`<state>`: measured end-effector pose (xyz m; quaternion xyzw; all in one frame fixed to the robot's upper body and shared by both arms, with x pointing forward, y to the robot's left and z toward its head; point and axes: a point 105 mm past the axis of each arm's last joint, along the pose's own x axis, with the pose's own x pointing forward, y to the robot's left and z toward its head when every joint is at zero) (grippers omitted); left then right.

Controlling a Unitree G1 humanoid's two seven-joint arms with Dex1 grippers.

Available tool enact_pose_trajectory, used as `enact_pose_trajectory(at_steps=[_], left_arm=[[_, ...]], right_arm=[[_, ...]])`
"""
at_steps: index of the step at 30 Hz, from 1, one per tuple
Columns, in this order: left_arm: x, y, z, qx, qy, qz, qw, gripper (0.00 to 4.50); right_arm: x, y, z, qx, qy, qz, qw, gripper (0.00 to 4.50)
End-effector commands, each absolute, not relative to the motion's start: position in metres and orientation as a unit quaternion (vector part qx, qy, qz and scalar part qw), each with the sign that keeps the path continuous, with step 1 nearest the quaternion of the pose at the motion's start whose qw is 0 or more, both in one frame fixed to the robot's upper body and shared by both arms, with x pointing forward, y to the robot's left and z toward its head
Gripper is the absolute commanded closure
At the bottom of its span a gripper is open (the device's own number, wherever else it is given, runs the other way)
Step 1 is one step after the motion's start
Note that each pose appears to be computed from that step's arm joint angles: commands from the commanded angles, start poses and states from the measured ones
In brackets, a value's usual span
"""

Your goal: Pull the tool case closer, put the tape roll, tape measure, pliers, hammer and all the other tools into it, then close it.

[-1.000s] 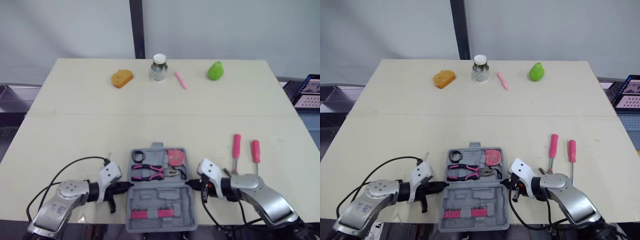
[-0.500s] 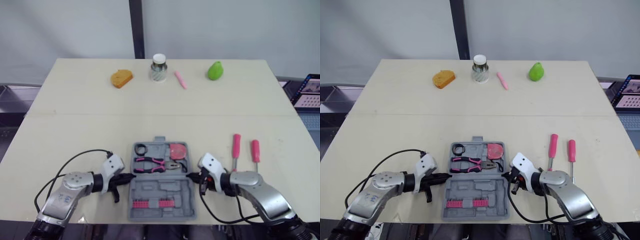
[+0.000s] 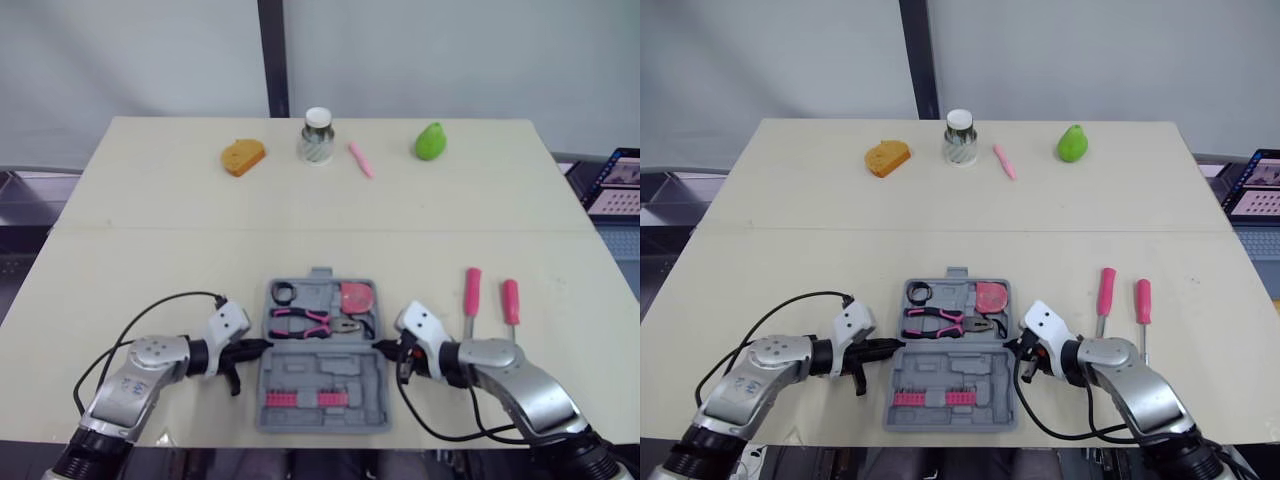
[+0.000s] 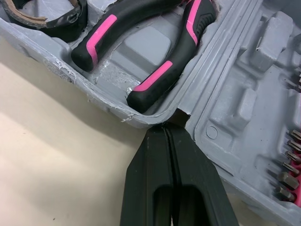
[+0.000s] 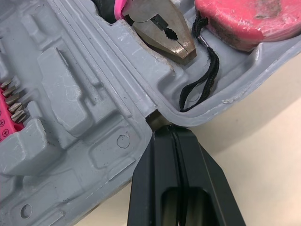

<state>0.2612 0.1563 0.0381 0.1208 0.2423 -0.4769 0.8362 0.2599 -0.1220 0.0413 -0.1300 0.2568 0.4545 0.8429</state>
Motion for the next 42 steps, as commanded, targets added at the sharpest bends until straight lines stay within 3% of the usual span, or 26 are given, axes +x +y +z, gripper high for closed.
enact_pose_trajectory(at_steps=[1,25,42], left_arm=[[0.263,0.145,0.045,0.126,0.218,-0.492,0.833,4.50],[0.268,0.134,0.049,0.122,0.208,-0.497,0.834,4.50],[0.271,0.159,0.049,0.128,0.221,-0.468,0.846,4.50]], right_arm=[[0.263,-0.115,0.051,-0.125,0.231,0.460,0.848,4.47],[0.265,-0.114,0.050,-0.128,0.228,0.456,0.851,4.47],[0.263,-0.143,0.045,-0.143,0.248,0.425,0.859,4.47]])
